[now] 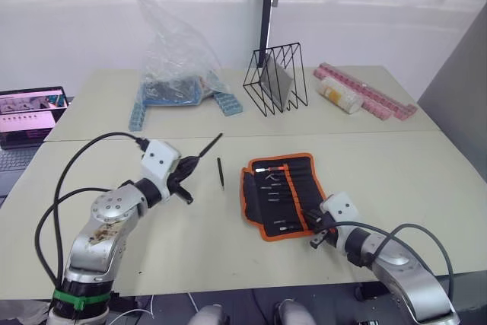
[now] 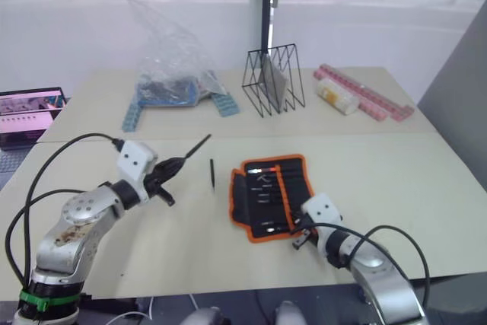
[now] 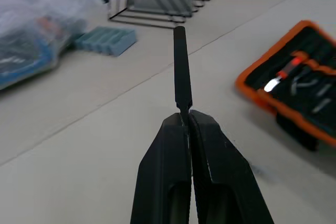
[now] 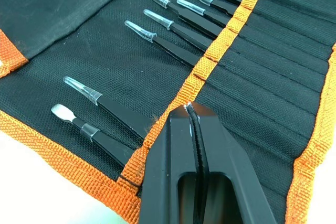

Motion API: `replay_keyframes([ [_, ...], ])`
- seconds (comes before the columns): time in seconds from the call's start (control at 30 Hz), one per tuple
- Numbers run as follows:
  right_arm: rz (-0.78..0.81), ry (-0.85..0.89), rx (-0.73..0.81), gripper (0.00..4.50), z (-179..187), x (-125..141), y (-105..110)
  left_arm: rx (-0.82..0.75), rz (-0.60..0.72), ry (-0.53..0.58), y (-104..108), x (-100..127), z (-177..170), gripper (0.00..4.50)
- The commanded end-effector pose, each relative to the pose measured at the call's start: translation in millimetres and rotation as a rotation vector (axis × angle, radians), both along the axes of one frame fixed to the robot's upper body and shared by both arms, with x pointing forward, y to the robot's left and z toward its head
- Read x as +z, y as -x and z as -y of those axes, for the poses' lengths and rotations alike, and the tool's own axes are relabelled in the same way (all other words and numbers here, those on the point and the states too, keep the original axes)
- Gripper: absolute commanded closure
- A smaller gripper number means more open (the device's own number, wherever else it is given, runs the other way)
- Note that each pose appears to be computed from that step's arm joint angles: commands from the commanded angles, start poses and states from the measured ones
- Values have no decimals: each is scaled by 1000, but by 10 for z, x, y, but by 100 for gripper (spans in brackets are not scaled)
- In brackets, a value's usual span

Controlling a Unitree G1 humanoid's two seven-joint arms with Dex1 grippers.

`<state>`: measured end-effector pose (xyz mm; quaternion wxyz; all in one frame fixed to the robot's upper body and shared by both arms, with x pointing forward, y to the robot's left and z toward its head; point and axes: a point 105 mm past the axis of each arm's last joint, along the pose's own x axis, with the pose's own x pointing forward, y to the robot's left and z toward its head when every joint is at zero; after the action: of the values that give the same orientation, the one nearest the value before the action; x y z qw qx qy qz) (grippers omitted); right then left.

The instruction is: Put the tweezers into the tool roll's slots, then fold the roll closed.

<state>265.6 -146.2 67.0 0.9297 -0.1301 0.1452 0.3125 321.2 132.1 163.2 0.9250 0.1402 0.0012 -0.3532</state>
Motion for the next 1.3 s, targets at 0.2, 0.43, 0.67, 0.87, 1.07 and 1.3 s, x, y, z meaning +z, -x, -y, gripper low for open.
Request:
replay_keyframes([
  [0.2, -76, 12, -26, 450, -4, -214, 72, -400, -37, -115, 7, 117, 829, 446],
  [0.43, -74, 11, -64, 450, 24, -216, 138, -512, -130, -240, 159, -197, 952, 446],
  [0.67, -75, 9, -86, 450, 38, -207, 184, -555, -156, -387, 292, -426, 856, 446],
  [0.87, -78, 5, -89, 450, 25, -204, 202, -551, -150, -424, 278, -451, 841, 446],
  [1.07, -95, -3, -85, 450, -3, -228, 272, -548, -156, -492, 253, -492, 827, 446],
  [1.3, -113, -21, -64, 450, -94, -247, 366, -556, -159, -535, 222, -520, 892, 446],
])
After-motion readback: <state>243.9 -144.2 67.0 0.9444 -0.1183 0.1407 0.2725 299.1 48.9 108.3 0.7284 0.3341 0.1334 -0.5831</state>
